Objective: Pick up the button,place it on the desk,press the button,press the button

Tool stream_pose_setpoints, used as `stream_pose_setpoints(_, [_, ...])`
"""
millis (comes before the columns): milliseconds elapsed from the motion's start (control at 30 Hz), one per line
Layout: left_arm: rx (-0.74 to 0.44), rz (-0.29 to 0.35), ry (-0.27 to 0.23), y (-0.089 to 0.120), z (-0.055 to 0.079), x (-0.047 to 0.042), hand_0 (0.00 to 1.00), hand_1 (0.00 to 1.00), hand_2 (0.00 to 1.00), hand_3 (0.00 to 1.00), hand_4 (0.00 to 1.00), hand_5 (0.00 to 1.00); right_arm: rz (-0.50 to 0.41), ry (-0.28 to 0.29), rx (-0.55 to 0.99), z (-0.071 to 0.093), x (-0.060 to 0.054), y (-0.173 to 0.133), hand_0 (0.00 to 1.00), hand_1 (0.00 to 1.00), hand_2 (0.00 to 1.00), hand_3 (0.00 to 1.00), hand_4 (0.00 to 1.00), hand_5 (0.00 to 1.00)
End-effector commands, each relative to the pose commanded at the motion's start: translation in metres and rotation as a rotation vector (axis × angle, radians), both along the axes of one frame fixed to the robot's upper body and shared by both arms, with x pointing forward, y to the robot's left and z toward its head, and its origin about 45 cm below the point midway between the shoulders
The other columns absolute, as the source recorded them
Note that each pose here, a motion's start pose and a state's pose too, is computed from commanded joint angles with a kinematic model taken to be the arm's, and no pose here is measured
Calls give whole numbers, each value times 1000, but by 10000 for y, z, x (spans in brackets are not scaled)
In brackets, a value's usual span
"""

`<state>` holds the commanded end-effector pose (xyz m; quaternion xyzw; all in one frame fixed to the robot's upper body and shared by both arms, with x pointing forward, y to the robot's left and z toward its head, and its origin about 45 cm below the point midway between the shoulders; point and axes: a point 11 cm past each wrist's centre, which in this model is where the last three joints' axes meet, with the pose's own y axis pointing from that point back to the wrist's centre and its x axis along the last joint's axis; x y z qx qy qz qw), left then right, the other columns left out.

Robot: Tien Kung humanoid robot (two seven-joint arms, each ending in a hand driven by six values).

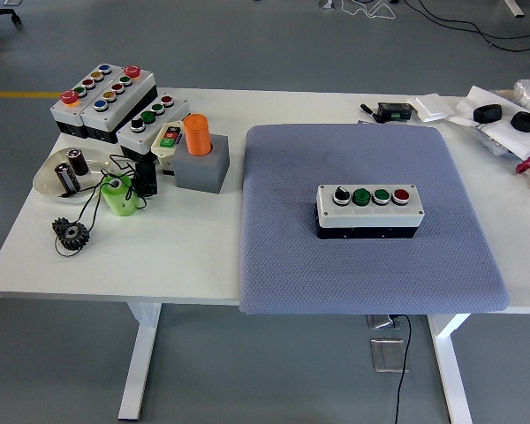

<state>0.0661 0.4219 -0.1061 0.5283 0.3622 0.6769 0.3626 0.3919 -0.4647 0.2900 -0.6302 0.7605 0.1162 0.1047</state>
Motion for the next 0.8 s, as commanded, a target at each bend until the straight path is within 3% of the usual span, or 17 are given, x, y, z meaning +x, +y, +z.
stream_pose_setpoints(67, [1, 0, -4, 6, 5, 16, 643, 700, 716, 539, 300, 998, -22, 4, 9, 1, -5, -33, 821, 769, 786, 764, 599, 580])
stream_pose_setpoints(100, [3, -5, -7, 12, 11, 42, 643, 701, 717, 541, 300, 998, -24, 3, 6, 22, -5, -47, 793, 754, 780, 846, 591, 572])
stream_pose_setpoints(267, [7, -22, -18, 31, 36, 146, 643, 701, 717, 541, 300, 998, 10, 23, -24, 81, -6, -46, 793, 754, 780, 846, 591, 572])
stream_pose_setpoints(467, [12, -25, -36, 55, 61, 232, 643, 701, 718, 545, 300, 998, 50, 139, -98, 30, -25, 1, 771, 734, 774, 827, 582, 576])
stream_pose_setpoints(700, [17, -30, -40, 70, 73, 263, 643, 701, 719, 551, 302, 998, 57, 179, -138, 31, -24, 47, 745, 719, 765, 822, 565, 590])
stream_pose_setpoints(800, [19, -35, -39, 80, 79, 277, 643, 701, 719, 551, 302, 998, 54, 226, -130, -1, -30, 62, 745, 719, 765, 822, 565, 590])
